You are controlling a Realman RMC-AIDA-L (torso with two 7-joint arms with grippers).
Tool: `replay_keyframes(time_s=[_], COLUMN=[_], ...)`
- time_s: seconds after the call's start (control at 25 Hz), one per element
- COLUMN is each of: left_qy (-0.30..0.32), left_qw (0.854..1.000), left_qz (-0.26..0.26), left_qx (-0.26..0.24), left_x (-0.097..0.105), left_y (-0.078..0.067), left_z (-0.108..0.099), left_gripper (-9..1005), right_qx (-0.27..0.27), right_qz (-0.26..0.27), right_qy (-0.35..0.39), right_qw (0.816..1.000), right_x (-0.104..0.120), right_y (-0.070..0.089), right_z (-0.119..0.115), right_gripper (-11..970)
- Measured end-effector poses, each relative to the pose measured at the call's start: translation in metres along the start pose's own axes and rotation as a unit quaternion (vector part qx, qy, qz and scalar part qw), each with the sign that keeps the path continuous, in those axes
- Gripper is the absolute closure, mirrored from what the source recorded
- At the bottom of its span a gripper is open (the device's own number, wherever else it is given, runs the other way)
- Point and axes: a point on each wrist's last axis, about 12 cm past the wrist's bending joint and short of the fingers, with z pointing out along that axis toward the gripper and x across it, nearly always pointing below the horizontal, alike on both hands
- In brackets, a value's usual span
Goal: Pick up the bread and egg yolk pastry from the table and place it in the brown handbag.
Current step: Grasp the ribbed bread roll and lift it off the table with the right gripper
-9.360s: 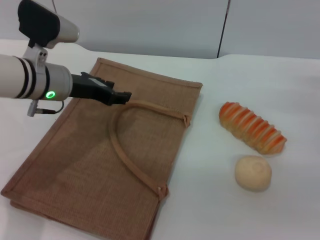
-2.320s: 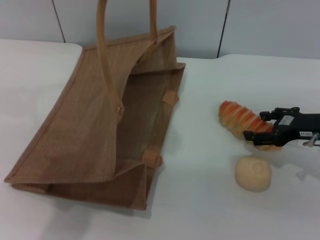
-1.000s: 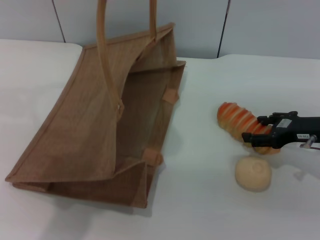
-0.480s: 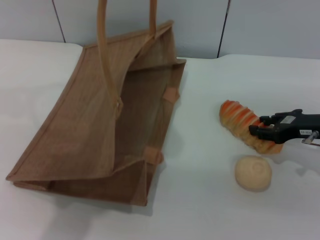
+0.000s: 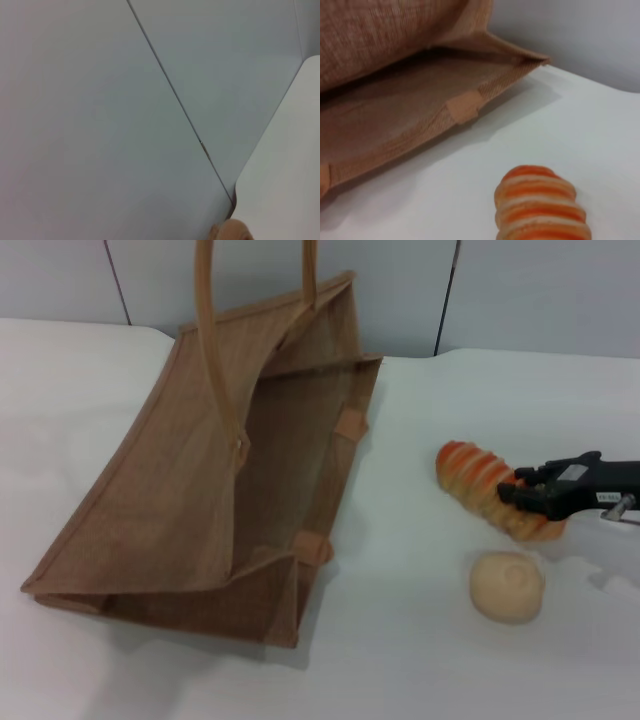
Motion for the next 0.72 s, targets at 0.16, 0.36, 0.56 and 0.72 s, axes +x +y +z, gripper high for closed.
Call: replay_keyframes(time_s=[0.16, 0.36, 0.56, 0.72], left_qy=[0.001, 0.002, 0.002, 0.002], left_qw=[1.0, 1.0, 1.0, 1.0], left_qz=[-0.001, -0.001, -0.002, -0.002], left_qx=[0.0, 0.0, 0.0, 0.0], left_x=[0.001, 0.001, 0.002, 0.002], left_y=[0.0, 0.001, 0.001, 0.0], left_z=[0.0, 0.0, 0.0, 0.0], left_gripper=[885, 885, 885, 885], right_qx=[0.003, -0.016, -0.02, -0.035], right_qz=[0.001, 0.002, 0.001, 0.001], right_qy=[-0.009, -0.042, -0.055, -0.071], right_qw=[1.0, 0.999, 0.998, 0.997], right_x=[-0.007, -0.018, -0.022, -0.027], right_y=[-0.003, -0.001, -0.002, 0.001], right_z=[-0.005, -0.015, -0.021, -0.024], right_gripper=[610, 642, 665, 686])
